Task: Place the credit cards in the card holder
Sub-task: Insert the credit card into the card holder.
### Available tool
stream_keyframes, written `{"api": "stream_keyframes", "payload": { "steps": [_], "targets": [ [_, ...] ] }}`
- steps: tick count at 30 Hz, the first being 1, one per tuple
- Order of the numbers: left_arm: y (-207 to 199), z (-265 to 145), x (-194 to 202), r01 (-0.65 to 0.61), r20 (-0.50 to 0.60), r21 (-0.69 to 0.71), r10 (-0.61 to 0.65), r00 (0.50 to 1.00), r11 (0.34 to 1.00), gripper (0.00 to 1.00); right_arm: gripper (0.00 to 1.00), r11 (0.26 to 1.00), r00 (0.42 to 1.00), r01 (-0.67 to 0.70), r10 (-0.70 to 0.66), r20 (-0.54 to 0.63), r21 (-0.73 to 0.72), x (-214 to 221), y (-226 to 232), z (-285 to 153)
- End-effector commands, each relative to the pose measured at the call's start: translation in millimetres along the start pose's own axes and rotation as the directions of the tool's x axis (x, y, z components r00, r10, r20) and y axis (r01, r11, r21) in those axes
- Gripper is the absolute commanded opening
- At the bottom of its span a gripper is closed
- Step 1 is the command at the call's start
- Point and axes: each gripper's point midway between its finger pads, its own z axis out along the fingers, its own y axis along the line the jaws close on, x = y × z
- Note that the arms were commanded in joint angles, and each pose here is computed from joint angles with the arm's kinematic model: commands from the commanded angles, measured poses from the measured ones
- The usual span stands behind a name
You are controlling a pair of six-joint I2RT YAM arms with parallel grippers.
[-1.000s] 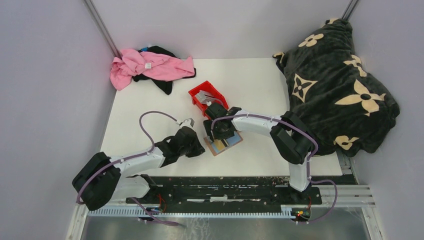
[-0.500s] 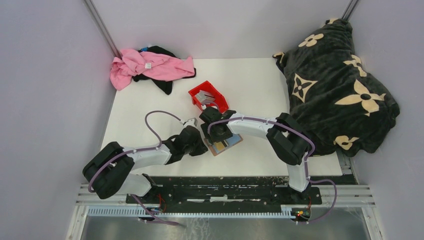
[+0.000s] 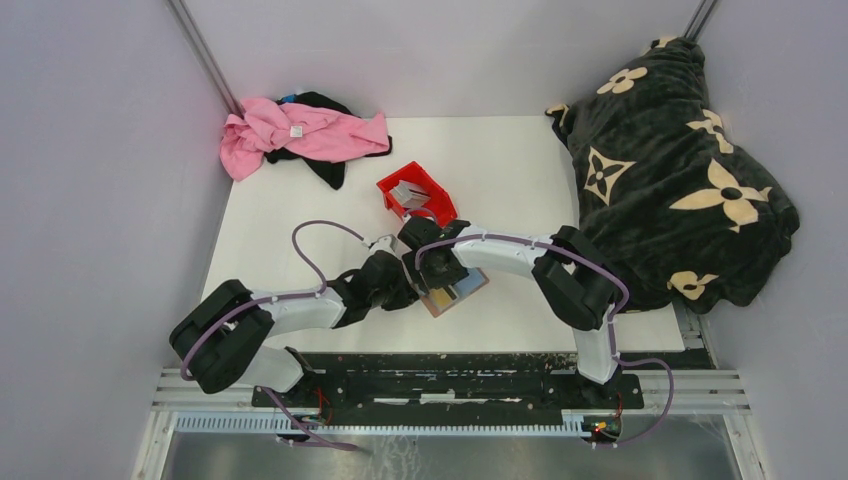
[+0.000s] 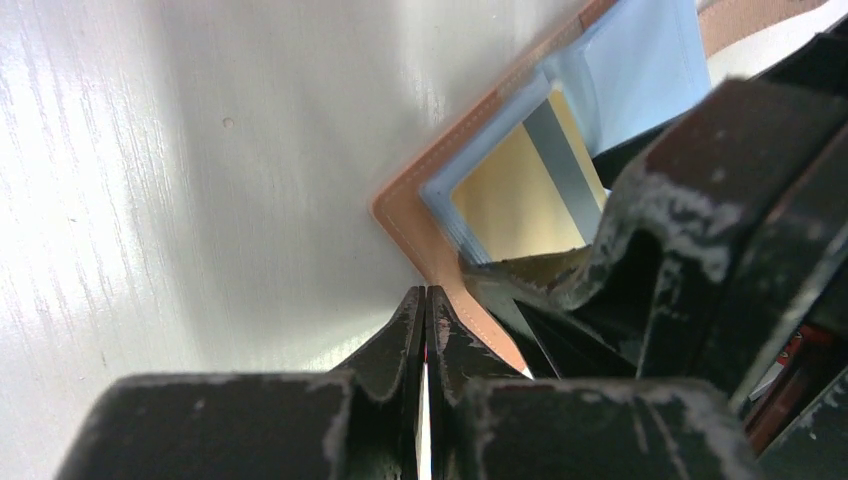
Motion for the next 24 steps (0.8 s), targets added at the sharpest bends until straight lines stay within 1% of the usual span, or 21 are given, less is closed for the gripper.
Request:
{"api": "stream_keyframes", "payload": {
  "steps": [1, 5, 7, 13, 16, 18, 21, 24],
  "targets": [
    [32, -3, 14, -0.006, -0.037, -0.141, 0.001, 0.999, 0.99, 0.05, 0.78, 0.997, 0.993, 0.044, -0.037, -0.111, 0.059, 26, -14, -8],
    [32, -5, 11, -0.005, -0.022, -0.143, 0.002, 1.0, 0.99, 0.06, 0.84, 0.998, 0.997, 0.036, -0.033, -0.064, 0.046, 10, -14, -20],
    [32, -6, 10, -0.004, -0.017, -0.145, 0.001, 1.0, 0.989, 0.05, 0.86, 0.999, 0.999, 0.031, -0.029, -0.044, 0.041, 3, -16, -26],
    [32, -4, 10, -0.002, -0.02, -0.146, -0.001, 1.0, 0.989, 0.05, 0.87, 0.999, 1.0, -0.01, 0.01, 0.007, 0.035, -10, -30, -42],
    [31, -4, 9, -0.003, -0.019, -0.146, 0.001, 1.0, 0.989, 0.05, 0.88, 0.999, 0.999, -0.038, 0.038, 0.035, 0.001, -16, -34, -48],
    [29, -3, 8, -0.006, -0.023, -0.145, 0.003, 1.0, 0.989, 0.05, 0.91, 0.999, 0.998, -0.051, 0.052, 0.046, -0.015, -19, -36, -51],
    [27, -2, 9, -0.012, -0.035, -0.142, 0.007, 0.999, 0.99, 0.05, 0.91, 0.998, 0.996, -0.058, 0.059, 0.066, -0.006, -22, -44, -57],
    [24, -2, 10, -0.014, -0.048, -0.135, 0.007, 0.999, 0.991, 0.05, 0.91, 0.996, 0.994, -0.091, 0.091, 0.062, 0.008, -19, -60, -57]
  ]
}}
